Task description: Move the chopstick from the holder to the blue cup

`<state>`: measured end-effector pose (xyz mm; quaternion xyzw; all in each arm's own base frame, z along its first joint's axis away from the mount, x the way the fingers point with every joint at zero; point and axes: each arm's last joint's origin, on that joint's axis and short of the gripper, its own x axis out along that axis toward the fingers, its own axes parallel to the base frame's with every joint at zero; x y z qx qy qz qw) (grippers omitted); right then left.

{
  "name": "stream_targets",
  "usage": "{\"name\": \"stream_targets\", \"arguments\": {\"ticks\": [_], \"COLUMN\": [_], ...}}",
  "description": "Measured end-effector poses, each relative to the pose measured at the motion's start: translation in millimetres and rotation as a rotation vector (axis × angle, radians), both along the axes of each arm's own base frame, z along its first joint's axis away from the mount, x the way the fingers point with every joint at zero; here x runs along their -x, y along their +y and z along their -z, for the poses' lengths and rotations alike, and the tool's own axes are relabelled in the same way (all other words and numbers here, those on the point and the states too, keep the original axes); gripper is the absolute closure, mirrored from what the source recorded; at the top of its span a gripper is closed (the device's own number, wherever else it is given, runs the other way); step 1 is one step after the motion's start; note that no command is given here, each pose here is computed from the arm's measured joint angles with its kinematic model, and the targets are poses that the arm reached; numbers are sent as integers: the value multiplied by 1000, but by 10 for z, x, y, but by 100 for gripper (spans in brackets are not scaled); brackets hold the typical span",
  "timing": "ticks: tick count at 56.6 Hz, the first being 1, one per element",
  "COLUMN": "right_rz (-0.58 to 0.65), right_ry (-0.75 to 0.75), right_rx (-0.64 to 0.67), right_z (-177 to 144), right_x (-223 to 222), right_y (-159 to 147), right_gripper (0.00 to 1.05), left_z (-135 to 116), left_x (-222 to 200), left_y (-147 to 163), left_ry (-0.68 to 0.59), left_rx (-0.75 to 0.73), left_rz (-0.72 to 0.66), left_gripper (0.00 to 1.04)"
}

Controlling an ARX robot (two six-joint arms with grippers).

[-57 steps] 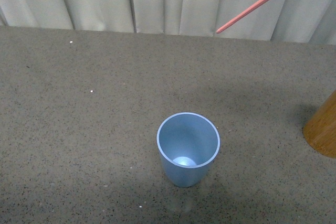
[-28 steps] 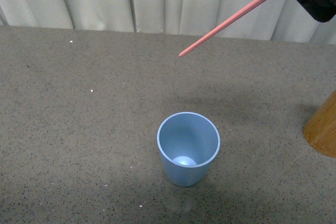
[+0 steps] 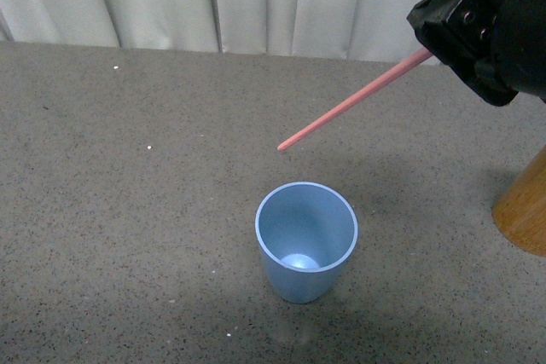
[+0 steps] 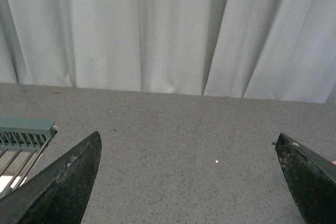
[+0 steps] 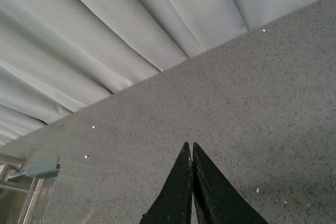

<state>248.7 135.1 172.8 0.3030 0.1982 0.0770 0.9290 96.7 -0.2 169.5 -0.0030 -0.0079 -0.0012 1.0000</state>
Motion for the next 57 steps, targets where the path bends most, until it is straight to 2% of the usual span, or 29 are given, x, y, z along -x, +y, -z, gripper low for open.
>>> {"name": "stream_targets", "arguments": {"ticks": [57], "right_rz": [-10], "right_ry": [46], "right_rx": [6], "right_z": [148], "right_x": [64], "right_y": [20], "right_gripper": [104], "left_z": [0], "left_x": [0], "left_y": [0], "left_ry": [0], "left_rx": [0], "left_rz": [0], "left_gripper": [7]}}
